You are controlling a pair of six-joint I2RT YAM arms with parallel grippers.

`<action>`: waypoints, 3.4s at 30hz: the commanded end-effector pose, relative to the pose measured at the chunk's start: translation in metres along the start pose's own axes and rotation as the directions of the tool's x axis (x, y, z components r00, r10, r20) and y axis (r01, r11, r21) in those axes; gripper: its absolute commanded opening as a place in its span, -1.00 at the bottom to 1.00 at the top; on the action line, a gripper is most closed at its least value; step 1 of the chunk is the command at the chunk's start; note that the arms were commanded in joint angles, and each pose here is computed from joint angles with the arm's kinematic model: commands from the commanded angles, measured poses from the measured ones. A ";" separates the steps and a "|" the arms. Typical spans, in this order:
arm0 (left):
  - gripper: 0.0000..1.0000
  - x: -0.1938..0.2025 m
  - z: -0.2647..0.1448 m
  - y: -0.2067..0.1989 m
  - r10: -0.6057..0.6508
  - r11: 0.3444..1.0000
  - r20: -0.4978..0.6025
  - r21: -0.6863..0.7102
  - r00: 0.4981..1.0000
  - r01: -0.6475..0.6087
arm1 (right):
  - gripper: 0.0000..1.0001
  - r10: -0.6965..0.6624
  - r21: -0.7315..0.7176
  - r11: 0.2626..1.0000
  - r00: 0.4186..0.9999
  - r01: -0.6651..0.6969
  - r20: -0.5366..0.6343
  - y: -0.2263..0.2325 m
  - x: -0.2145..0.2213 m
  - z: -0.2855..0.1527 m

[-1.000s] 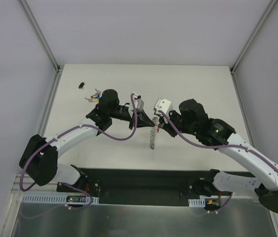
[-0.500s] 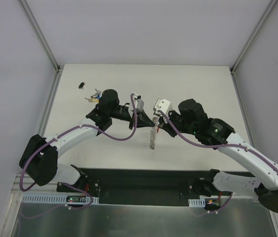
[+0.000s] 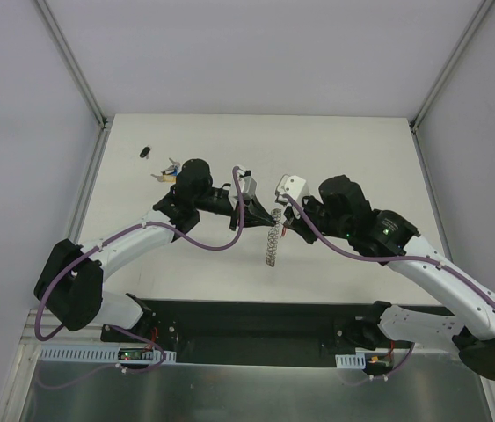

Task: Put the keys on the keyring

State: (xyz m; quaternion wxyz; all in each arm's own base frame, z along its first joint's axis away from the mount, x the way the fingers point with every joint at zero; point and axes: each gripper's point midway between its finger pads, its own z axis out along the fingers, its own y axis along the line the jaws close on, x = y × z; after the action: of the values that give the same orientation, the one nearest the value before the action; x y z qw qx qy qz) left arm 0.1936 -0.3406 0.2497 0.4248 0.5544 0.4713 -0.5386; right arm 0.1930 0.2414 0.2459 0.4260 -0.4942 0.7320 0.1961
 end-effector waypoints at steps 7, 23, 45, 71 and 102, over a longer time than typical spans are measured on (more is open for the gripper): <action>-1.00 -0.030 0.005 -0.005 0.112 0.991 0.056 0.060 0.992 -0.116 | -0.98 0.002 -0.009 1.000 0.995 -0.001 0.096 -0.002 -0.030 -0.011; -1.00 -0.032 0.005 -0.006 0.115 0.991 0.059 0.069 0.992 -0.119 | -0.98 0.016 -0.018 1.000 0.995 -0.014 0.098 -0.002 -0.031 -0.007; -1.00 -0.031 0.005 -0.002 0.124 0.991 0.053 0.044 0.991 -0.126 | -0.98 0.018 -0.027 1.000 0.995 -0.015 0.098 -0.001 -0.028 -0.015; -1.00 -0.031 0.004 0.002 0.131 0.991 0.044 0.022 0.990 -0.132 | -0.98 0.018 -0.027 1.000 0.994 -0.015 0.108 -0.002 -0.030 -0.017; -1.00 -0.036 0.005 -0.005 0.130 0.989 0.054 0.068 0.990 -0.134 | -0.98 0.017 -0.025 1.000 0.995 -0.014 0.100 -0.003 -0.028 -0.012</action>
State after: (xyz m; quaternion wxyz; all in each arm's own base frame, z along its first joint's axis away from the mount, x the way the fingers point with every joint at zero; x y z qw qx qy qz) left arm 0.1969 -0.3431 0.2522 0.4267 0.5609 0.4654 -0.5355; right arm 0.1924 0.2436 0.2529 0.4266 -0.4899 0.7272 0.2217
